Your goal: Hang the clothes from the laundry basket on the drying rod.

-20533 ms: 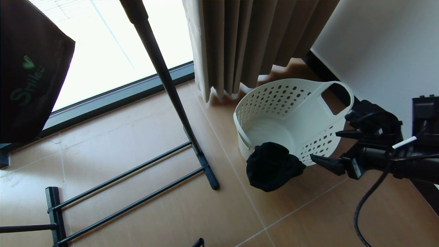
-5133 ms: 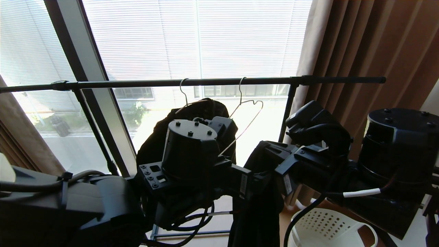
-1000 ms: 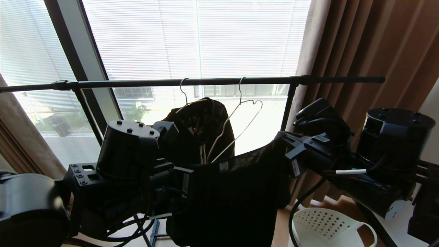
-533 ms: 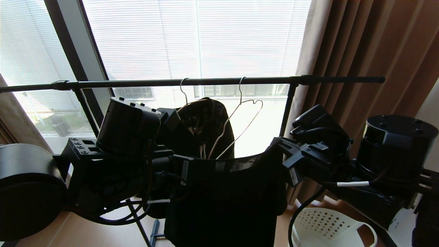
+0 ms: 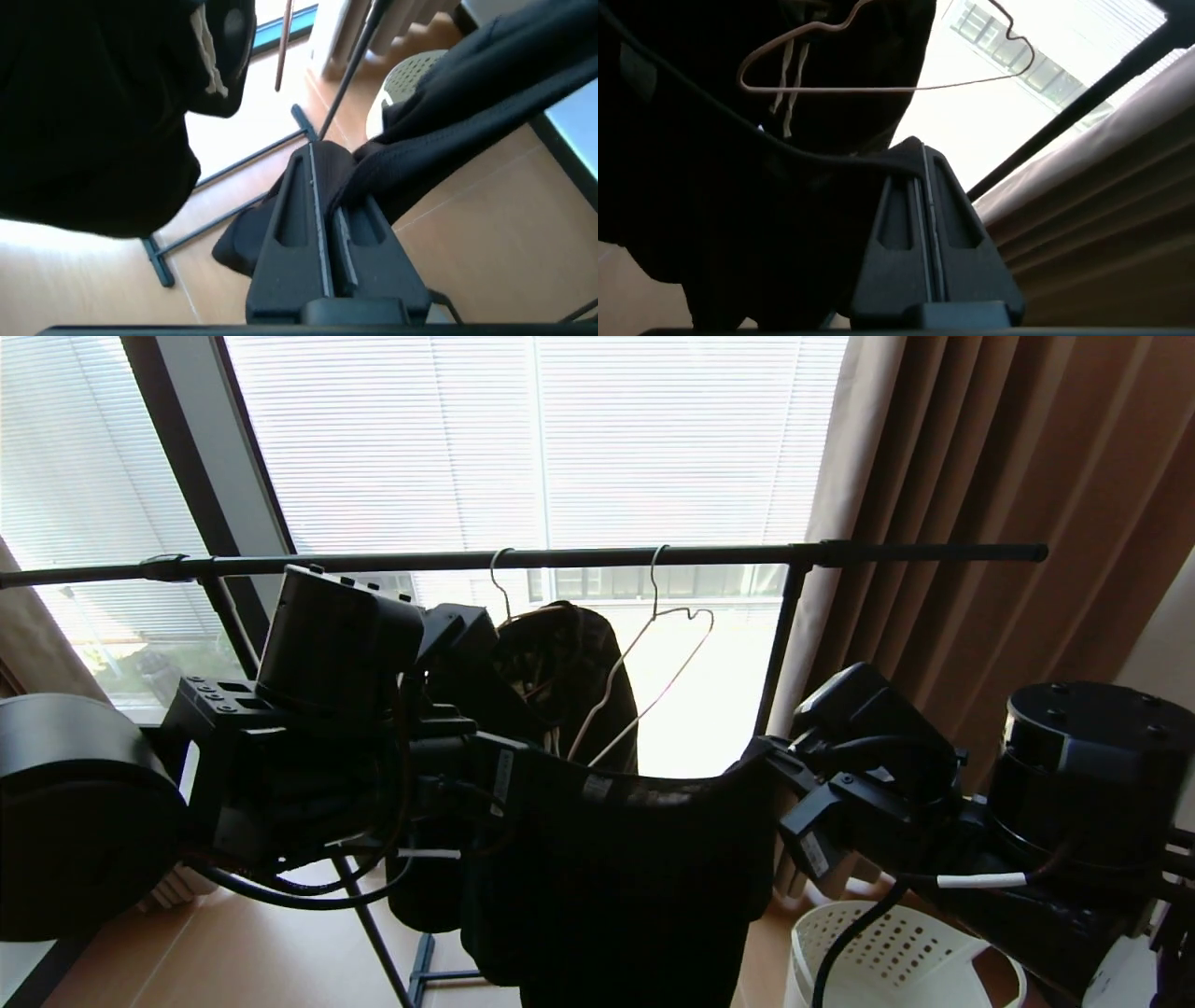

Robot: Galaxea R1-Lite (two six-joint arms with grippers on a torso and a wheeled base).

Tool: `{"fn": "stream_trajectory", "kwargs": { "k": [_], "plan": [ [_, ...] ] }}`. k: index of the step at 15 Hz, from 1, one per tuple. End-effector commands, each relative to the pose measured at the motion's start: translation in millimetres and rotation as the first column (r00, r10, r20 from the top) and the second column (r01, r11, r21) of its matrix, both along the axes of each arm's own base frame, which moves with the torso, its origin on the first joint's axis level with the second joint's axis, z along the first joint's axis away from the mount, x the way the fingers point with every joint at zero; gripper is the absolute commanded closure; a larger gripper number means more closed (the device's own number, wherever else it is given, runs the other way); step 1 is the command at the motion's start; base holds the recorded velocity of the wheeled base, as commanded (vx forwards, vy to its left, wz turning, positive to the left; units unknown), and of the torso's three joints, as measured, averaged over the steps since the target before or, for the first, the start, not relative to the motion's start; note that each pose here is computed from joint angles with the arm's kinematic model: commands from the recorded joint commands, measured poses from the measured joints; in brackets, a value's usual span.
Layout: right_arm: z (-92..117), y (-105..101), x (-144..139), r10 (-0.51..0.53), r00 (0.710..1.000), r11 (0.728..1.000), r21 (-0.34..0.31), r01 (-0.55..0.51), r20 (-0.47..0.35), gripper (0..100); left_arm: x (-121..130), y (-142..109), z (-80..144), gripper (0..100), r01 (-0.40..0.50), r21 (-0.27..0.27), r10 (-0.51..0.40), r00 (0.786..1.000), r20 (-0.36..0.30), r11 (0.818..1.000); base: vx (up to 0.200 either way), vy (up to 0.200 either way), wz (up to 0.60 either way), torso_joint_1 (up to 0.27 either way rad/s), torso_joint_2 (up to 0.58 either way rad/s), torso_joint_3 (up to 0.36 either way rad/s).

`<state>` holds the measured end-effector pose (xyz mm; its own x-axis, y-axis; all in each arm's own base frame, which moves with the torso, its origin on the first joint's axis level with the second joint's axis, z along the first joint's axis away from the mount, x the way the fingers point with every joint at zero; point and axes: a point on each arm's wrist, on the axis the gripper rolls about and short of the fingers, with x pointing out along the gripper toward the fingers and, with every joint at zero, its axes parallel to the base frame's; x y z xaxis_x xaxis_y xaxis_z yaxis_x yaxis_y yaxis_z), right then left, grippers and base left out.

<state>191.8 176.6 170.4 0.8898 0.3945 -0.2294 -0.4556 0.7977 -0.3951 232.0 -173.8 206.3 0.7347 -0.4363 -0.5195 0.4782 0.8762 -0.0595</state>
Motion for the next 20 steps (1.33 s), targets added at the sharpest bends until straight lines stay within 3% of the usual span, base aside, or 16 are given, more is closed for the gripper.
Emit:
{"fn": "stream_trajectory", "kwargs": {
  "k": [1,5,10,15,18,20],
  "plan": [
    [-0.1,-0.1,-10.1,0.034,0.999,0.999,-0.003,-0.034,-0.001,100,16.9,-5.4,12.9,100,-0.006,-0.005,0.006,1.000,0.021,1.000,0.000,0.000,0.00,0.000,0.00,0.000],
    [-2.5,6.2,-35.0,0.163,0.987,0.986,-0.021,-0.163,-0.010,100,41.8,-25.8,25.8,100,0.009,-0.018,-0.009,0.999,0.034,1.000,0.000,0.000,0.00,0.000,0.00,0.000],
    [-8.9,29.5,-72.1,0.360,0.932,0.932,-0.031,-0.361,-0.030,100,53.3,-53.3,53.1,100,0.064,-0.039,-0.061,0.996,0.064,0.997,0.000,0.000,0.00,0.000,0.00,0.000],
    [-15.6,57.7,-96.3,0.453,0.886,0.891,0.065,-0.449,-0.097,100,52.0,-75.3,56.8,100,0.111,-0.048,-0.107,0.991,0.075,0.993,0.000,0.000,0.00,0.000,0.00,0.000],
    [-18.8,79.5,-99.1,0.451,0.887,0.885,0.178,-0.430,-0.099,100,52.9,-76.9,55.5,100,0.113,-0.049,-0.109,0.991,0.072,0.992,0.000,0.000,0.00,0.000,0.00,0.000],
    [-22.2,85.6,-96.3,0.424,0.903,0.894,0.193,-0.404,-0.075,100,52.6,-77.0,54.9,100,0.124,-0.052,-0.120,0.991,0.067,0.991,0.000,0.000,0.00,0.000,0.00,0.000]
  ]
}}
